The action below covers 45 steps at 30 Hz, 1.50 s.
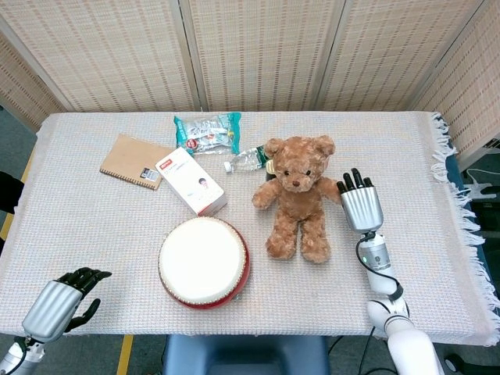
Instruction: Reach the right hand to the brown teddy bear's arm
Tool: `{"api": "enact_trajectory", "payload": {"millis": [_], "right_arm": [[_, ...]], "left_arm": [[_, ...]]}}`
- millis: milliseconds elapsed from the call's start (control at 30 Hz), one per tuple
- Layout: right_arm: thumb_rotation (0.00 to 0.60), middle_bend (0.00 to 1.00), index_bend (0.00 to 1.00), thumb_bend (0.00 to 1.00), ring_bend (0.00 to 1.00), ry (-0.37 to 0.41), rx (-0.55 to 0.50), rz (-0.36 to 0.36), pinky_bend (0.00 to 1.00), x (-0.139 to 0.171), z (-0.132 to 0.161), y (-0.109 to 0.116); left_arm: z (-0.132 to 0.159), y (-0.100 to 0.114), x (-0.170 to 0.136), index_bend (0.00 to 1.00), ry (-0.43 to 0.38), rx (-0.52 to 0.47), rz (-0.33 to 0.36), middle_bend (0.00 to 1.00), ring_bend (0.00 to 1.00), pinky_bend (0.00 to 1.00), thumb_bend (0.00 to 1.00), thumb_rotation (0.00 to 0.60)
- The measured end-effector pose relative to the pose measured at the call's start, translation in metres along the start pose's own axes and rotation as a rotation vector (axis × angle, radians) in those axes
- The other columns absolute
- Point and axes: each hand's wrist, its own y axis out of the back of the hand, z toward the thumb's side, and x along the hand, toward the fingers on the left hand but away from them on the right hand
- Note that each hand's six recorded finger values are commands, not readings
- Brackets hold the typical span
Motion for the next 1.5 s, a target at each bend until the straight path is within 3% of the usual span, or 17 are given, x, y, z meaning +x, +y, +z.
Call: {"api": "enact_trajectory", "payload": {"millis": [267,367,633,1033,1333,1500], "right_arm": [[0.600,0.41,0.65,0.11,0.27,0.002,0.036,0.100,0.62,0.005,-0.004,-0.020],[0.600,0.41,0.65,0.11,0.27,-0.006,0.031,0.080,0.62,0.003,-0.005,-0.016],[0.600,0.41,0.65,0.11,0.27,-0.032,-0.019,-0.059,0.62,-0.004,-0.004,0.012],[0.600,0.41,0.65,0.11,0.27,-0.017,0.048,0.099,0.62,0.003,-0.008,-0.019],[0.600,0.41,0.65,0.11,0.27,-0.064,0.016,-0.002,0.62,-0.004,-0.015,0.001],[0.600,0.41,0.65,0.11,0.27,-0.054,0.013,0.018,0.62,-0.001,-0.014,-0.003]], "left_arm": [[-0.001,-0.001,0.000,0.25,0.004,0.003,-0.004,0.31,0.27,0.49,0.43,0.600],[-0.001,0.000,0.000,0.25,0.004,0.002,-0.001,0.31,0.27,0.49,0.43,0.600],[-0.001,0.001,0.000,0.25,0.003,0.000,0.002,0.31,0.27,0.49,0.43,0.600],[-0.002,0.000,0.000,0.25,0.009,-0.002,-0.002,0.31,0.27,0.49,0.43,0.600],[-0.002,0.000,0.000,0.25,0.005,0.000,-0.005,0.31,0.27,0.49,0.43,0.600],[-0.001,0.000,0.000,0.25,0.005,0.000,-0.002,0.31,0.27,0.49,0.43,0.600]]}}
